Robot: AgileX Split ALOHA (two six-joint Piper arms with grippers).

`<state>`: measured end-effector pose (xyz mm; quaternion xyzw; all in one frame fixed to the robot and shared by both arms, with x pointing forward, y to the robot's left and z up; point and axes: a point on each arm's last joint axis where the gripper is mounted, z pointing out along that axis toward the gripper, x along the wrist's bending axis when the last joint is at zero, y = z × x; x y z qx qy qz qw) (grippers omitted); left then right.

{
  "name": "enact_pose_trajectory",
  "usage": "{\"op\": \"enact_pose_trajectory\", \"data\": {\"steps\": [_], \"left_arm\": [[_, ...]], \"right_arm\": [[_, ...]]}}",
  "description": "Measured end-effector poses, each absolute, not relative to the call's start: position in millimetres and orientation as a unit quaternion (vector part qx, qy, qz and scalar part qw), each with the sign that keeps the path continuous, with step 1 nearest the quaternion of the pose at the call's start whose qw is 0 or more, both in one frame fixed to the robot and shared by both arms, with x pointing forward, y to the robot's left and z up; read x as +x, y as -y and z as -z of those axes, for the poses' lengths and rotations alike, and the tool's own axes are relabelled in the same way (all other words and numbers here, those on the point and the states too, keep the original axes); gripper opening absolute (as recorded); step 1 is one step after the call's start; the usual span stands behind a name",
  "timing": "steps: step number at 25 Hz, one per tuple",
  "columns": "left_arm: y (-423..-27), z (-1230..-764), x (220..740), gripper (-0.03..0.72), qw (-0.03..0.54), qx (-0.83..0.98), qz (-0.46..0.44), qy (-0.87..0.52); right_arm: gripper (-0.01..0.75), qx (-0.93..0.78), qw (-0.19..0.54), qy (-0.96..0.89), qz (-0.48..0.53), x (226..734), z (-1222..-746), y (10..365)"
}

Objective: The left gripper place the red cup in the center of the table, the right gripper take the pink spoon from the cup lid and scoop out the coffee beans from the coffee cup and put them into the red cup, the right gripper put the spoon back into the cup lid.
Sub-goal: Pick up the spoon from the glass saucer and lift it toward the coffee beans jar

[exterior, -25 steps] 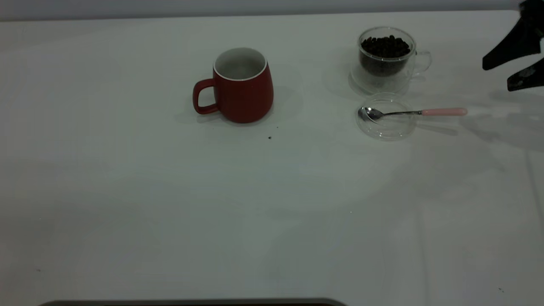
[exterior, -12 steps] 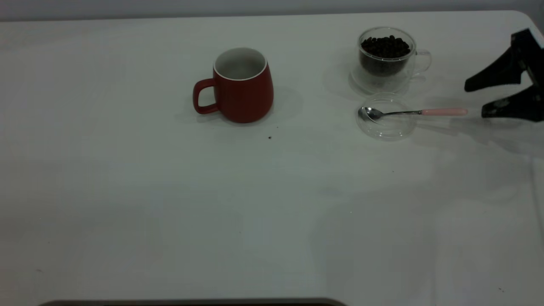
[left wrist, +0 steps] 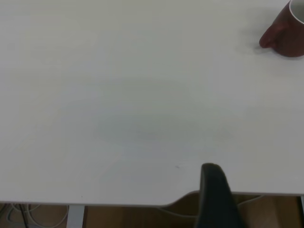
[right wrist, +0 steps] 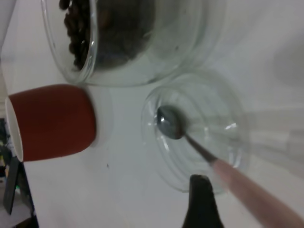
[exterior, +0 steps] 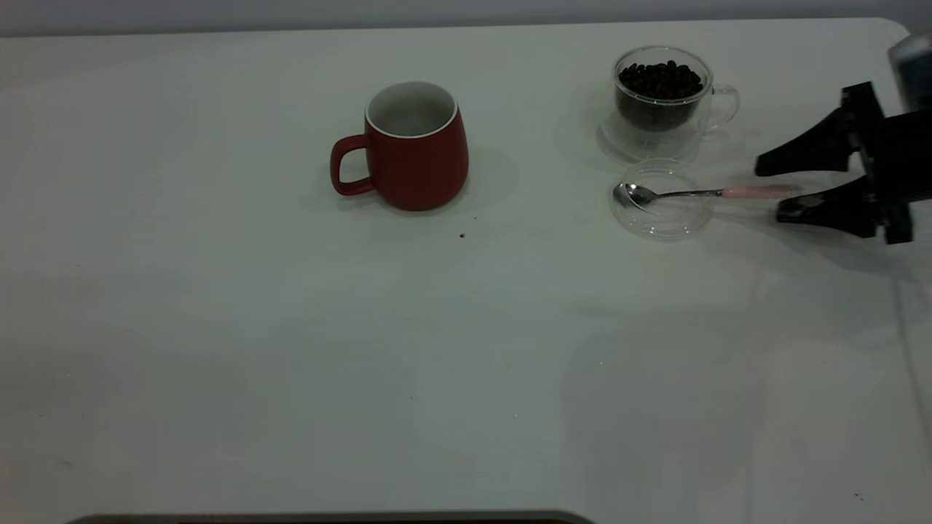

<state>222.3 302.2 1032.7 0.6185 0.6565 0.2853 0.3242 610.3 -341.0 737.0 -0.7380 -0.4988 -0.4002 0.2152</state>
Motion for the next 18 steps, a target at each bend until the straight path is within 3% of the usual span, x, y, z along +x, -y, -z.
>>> {"op": "enact_pose_trajectory", "data": {"steps": [10,13,18], "left_arm": [[-302,-1033,222,0.493,0.324,0.619,-0.285,-0.656],[-302,-1033,222,0.493,0.324,0.619,-0.285,-0.656],[-302,-1033,222,0.493,0.324,0.619,-0.285,-0.656]], "right_arm": [[0.548,-0.734,0.214,0.496,0.412,612,-728,327],[0.441,-0.733,0.213,0.498,0.412,612,-728,327],[0.097,-0.722,0.225,0.498,0.424,612,-732,325]]}}
